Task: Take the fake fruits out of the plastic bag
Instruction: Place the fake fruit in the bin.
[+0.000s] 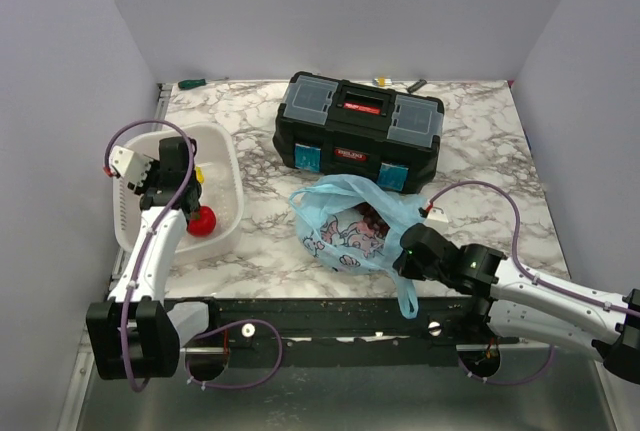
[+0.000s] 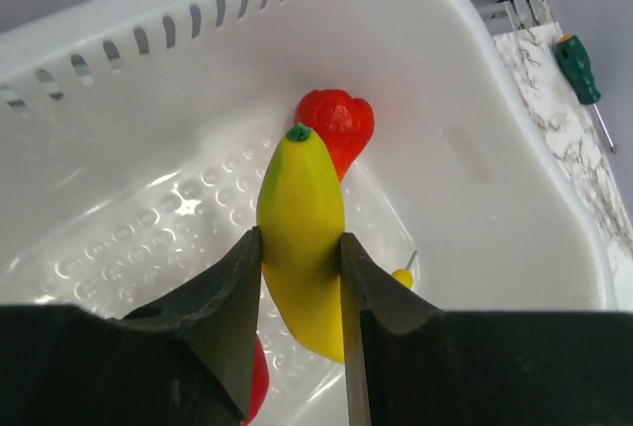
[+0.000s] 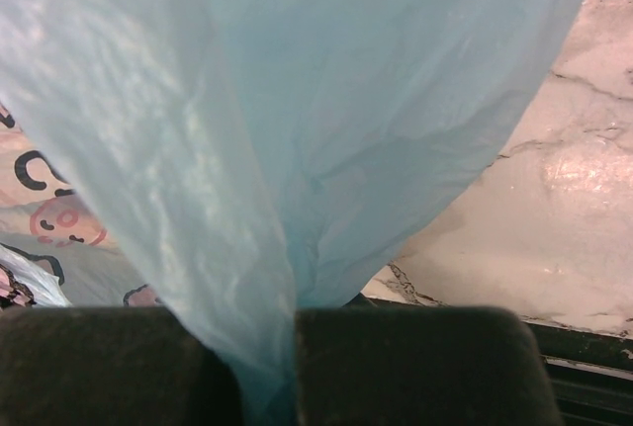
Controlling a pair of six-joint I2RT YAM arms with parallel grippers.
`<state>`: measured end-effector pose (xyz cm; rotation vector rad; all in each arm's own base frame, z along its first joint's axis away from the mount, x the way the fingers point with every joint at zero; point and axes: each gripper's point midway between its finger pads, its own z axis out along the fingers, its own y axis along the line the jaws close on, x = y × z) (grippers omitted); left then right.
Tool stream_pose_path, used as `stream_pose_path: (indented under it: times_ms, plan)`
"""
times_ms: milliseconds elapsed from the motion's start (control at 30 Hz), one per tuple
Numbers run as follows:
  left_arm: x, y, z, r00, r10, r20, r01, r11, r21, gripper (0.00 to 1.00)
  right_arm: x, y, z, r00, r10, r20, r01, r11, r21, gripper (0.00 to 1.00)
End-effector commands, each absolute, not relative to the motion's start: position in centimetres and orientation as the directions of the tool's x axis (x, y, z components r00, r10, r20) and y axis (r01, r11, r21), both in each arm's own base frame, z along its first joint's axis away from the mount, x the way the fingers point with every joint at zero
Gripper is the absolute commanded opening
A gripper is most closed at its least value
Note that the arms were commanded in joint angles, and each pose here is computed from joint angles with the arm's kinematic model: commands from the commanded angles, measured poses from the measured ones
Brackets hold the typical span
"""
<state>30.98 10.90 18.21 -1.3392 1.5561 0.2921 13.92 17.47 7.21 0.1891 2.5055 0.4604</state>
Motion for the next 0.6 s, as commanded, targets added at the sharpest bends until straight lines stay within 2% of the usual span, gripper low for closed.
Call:
stream_pose_path:
  times_ms: [0, 133, 267, 367, 467, 567]
  plan:
    - [32.6, 10.1, 15.5, 0.218, -0.777, -0.591, -0.791, 0.214, -0.573, 0.0, 14.0, 17.2, 7.1, -0.818, 0.227, -0.528, 0.036, 0.937, 0.347, 0.01]
    - [31.8, 9.9, 11.9, 0.329, -0.86, -0.391, -0.772, -0.007, -0.635, 0.0, 14.2, 17.5, 7.2, -0.819, 0.223, -0.529, 0.033, 0.938, 0.344, 0.01]
    - [31.9, 10.3, 10.5, 0.439, -0.854, -0.279, -0.704, -0.134, -0.697, 0.0, 14.2, 17.6, 7.2, -0.823, 0.212, -0.526, 0.03, 0.943, 0.333, 0.01]
    - [32.9, 10.1, 10.0, 0.435, -0.872, -0.226, -0.69, -0.162, -0.705, 0.0, 14.2, 17.5, 7.1, -0.824, 0.214, -0.525, 0.035, 0.944, 0.329, 0.01]
    - [33.5, 9.8, 9.1, 0.421, -0.886, -0.194, -0.707, -0.186, -0.683, 0.06, 14.1, 17.5, 7.1, -0.825, 0.218, -0.522, 0.037, 0.942, 0.335, 0.01]
    - [34.0, 9.8, 8.8, 0.419, -0.889, -0.186, -0.697, -0.184, -0.693, 0.08, 14.0, 17.5, 7.2, -0.825, 0.224, -0.519, 0.04, 0.939, 0.341, 0.01]
